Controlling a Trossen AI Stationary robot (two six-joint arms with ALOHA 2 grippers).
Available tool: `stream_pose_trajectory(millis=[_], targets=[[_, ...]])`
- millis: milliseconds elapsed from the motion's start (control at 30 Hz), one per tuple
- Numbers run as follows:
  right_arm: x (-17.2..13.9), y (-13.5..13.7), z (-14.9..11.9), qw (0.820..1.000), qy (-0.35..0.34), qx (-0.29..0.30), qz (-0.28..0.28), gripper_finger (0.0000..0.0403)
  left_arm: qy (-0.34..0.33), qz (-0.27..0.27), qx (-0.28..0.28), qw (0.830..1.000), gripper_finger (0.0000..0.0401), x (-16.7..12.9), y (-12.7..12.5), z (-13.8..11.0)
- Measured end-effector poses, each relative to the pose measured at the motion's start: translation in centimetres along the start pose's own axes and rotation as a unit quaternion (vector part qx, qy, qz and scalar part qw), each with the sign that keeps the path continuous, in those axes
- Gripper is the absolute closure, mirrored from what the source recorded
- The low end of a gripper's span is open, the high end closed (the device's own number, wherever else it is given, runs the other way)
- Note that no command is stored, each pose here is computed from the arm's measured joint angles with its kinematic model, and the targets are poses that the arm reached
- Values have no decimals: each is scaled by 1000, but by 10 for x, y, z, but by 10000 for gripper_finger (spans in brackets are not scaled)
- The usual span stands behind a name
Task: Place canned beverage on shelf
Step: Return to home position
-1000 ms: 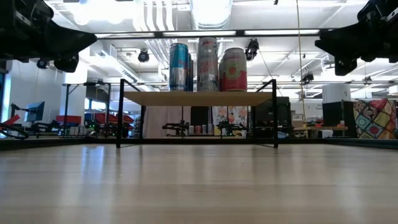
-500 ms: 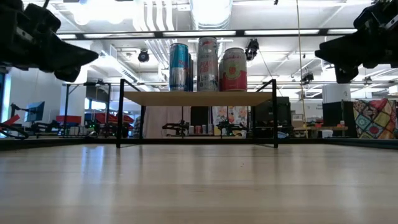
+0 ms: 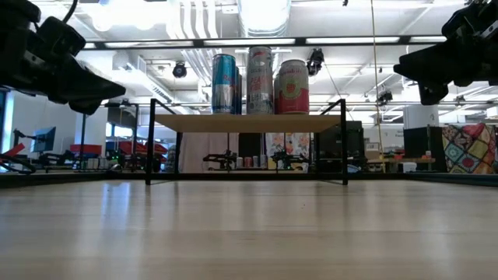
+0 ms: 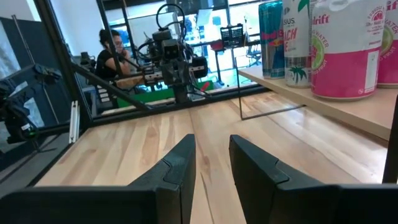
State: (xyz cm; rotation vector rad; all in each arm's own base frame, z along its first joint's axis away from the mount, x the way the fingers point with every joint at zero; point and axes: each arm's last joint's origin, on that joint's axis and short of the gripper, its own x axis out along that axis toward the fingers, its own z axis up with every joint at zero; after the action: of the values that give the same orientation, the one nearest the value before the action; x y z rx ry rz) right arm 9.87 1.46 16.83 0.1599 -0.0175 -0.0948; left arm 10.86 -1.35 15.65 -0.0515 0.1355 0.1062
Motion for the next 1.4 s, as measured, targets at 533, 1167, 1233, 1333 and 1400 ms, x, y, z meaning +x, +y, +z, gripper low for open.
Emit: stream_pose_trajectory(millis=[533, 1167, 1233, 1333, 1400], targets=[[0, 0, 0, 1000, 0, 0, 0, 314, 15, 2, 5, 1000, 400, 3, -1, -2], [0, 0, 0, 1000, 0, 0, 0, 314, 13, 1, 4, 1000, 400, 3, -1, -1], [0, 0, 0, 1000, 0, 0, 0, 314, 14, 1, 4, 1000, 400, 3, -1, -1], [0, 0, 0, 1000, 0, 0, 0, 314, 14, 1, 4, 1000, 400, 3, -1, -1], [0, 0, 0, 1000, 0, 0, 0, 314, 14, 1, 4, 1000, 400, 3, -1, -1]])
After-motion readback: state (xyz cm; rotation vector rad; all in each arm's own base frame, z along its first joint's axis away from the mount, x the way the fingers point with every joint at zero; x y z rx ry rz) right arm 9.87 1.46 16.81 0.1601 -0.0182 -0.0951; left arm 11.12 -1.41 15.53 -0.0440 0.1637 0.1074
